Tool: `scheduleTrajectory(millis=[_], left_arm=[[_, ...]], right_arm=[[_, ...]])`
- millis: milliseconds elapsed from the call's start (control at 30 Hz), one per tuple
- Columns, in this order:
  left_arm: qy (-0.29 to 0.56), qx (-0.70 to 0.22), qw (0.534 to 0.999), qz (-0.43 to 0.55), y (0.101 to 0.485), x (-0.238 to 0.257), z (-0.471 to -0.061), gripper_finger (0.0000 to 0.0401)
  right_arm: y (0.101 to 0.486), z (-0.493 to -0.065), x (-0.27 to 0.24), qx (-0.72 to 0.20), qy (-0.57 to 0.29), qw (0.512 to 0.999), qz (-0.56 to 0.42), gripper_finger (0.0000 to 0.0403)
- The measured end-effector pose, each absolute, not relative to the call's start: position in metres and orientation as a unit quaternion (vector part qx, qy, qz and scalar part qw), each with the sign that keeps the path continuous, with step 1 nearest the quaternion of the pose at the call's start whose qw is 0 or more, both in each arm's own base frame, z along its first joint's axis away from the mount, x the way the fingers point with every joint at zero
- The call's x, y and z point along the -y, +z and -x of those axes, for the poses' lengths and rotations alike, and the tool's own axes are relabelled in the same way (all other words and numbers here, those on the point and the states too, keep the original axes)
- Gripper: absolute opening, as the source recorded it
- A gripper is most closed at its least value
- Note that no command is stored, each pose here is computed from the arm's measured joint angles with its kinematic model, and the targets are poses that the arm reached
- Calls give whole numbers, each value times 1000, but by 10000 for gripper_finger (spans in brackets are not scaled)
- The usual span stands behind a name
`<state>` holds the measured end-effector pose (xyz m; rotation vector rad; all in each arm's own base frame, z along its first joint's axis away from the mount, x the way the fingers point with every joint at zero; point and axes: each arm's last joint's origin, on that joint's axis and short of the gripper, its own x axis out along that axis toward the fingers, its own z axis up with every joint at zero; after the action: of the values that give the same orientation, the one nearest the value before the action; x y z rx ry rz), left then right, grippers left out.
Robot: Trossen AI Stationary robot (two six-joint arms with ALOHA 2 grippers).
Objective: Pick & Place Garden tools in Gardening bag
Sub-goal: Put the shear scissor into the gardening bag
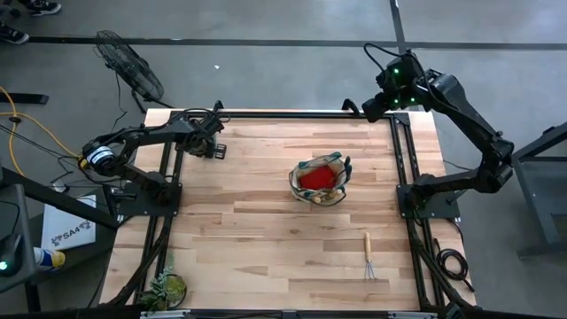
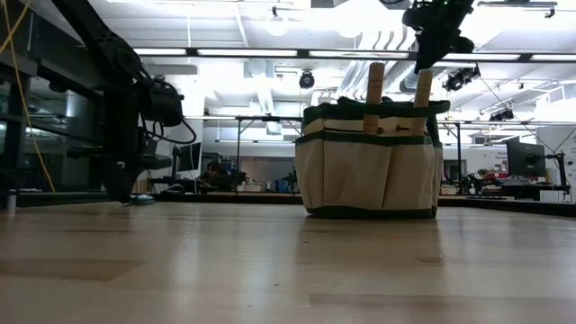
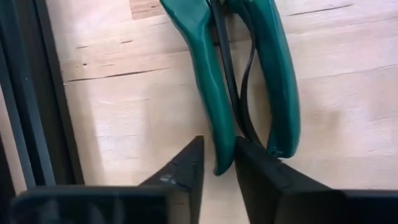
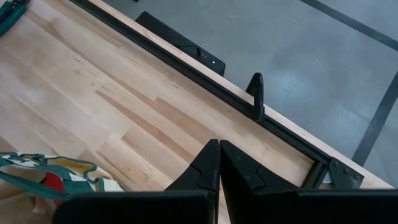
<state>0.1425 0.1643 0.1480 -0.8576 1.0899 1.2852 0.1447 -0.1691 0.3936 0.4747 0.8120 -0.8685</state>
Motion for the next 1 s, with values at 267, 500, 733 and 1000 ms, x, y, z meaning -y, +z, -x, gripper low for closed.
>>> scheduleTrajectory(millis=[267, 500, 733, 1000], left_arm=[[543, -465, 589, 377, 148, -164, -143, 21], [523, -472, 590, 394, 147, -162, -143, 23], [456, -481, 607, 438, 147, -158, -146, 21], [355, -473, 651, 475, 158, -154, -152, 19]], right_arm=[[393, -144, 169, -381, -405, 801, -223, 2], [393, -144, 169, -381, -404, 801, -225, 2], [393, -145, 168, -380, -400, 803, -226, 2], [394, -154, 164, -362, -277, 856, -244, 2]])
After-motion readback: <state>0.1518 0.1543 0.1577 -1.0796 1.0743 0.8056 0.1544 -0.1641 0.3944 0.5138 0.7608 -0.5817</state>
